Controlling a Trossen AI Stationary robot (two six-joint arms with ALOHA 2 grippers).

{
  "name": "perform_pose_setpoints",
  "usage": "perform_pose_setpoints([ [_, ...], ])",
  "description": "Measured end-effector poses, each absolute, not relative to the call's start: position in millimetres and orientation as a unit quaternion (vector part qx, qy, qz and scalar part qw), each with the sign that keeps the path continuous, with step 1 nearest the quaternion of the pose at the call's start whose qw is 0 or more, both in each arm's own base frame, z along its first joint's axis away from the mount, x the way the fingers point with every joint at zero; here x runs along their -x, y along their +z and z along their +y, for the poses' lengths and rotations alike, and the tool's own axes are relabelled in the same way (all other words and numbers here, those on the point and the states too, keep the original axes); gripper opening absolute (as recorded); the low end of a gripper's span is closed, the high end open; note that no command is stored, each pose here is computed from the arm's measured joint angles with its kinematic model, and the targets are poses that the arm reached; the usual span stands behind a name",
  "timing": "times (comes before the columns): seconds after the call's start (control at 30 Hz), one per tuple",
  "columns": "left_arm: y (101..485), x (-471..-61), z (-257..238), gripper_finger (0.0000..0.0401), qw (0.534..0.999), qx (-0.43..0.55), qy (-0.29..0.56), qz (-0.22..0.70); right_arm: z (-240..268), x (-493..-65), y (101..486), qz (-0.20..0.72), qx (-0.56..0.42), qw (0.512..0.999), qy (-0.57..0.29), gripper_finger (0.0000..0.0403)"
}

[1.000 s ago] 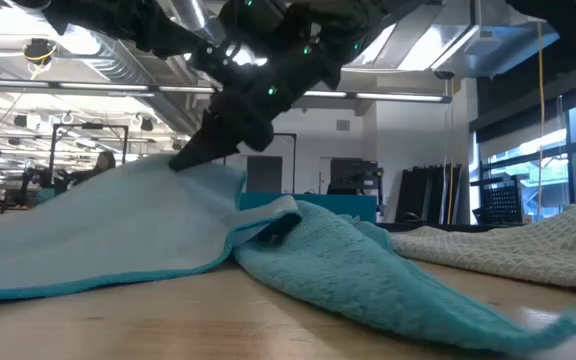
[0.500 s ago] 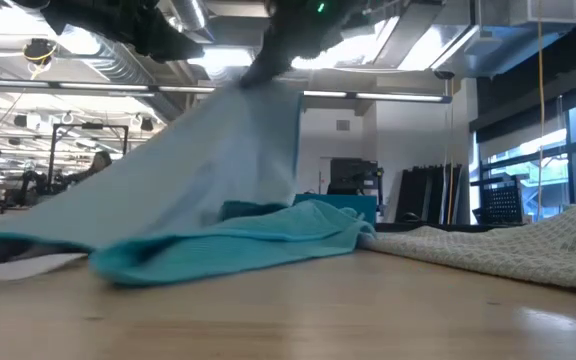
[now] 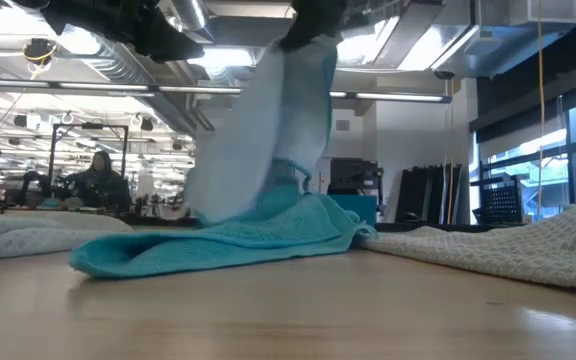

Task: Fold microfiber towels
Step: Move the light blue towel to the top right of the table

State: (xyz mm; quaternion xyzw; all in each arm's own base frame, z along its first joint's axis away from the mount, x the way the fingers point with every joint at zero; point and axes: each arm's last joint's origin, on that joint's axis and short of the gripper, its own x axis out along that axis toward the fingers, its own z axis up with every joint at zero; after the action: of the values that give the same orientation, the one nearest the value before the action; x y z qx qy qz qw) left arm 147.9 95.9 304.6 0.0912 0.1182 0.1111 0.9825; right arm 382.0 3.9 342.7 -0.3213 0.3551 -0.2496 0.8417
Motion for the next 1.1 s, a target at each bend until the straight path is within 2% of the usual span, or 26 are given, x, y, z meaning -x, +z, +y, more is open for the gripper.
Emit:
perform_pose_setpoints([
  [0.37, 303.8, -147.8, 95.8, 0.0129, 0.982, -0.089, 0.110, 0.122, -7.5, -329.6, 349.5, 0.453, 0.325, 0.744, -0.369, 0.0004],
  [0.57, 303.8, -147.7, 95.9, 0.0129, 0.982, -0.089, 0.111, 0.122, 1.5, -286.2, 368.7, 0.474, 0.289, 0.753, -0.353, 0.0011],
  [0.73, 303.8, -147.7, 95.9, 0.0129, 0.982, -0.089, 0.111, 0.122, -0.9, -251.2, 381.3, 0.485, 0.213, 0.766, -0.363, 0.0007],
  [0.83, 303.8, -147.7, 95.9, 0.0129, 0.982, -0.088, 0.111, 0.122, -3.5, -235.6, 382.6, 0.501, 0.169, 0.758, -0.382, 0.0008],
  [0.97, 303.8, -147.8, 95.9, 0.0129, 0.982, -0.088, 0.111, 0.122, -4.8, -230.7, 376.9, 0.523, 0.126, 0.753, -0.378, 0.0022],
  [1.1, 303.6, -147.7, 95.9, 0.0129, 0.982, -0.087, 0.111, 0.123, -4.3, -232.4, 362.2, 0.549, 0.125, 0.739, -0.371, 0.0022],
])
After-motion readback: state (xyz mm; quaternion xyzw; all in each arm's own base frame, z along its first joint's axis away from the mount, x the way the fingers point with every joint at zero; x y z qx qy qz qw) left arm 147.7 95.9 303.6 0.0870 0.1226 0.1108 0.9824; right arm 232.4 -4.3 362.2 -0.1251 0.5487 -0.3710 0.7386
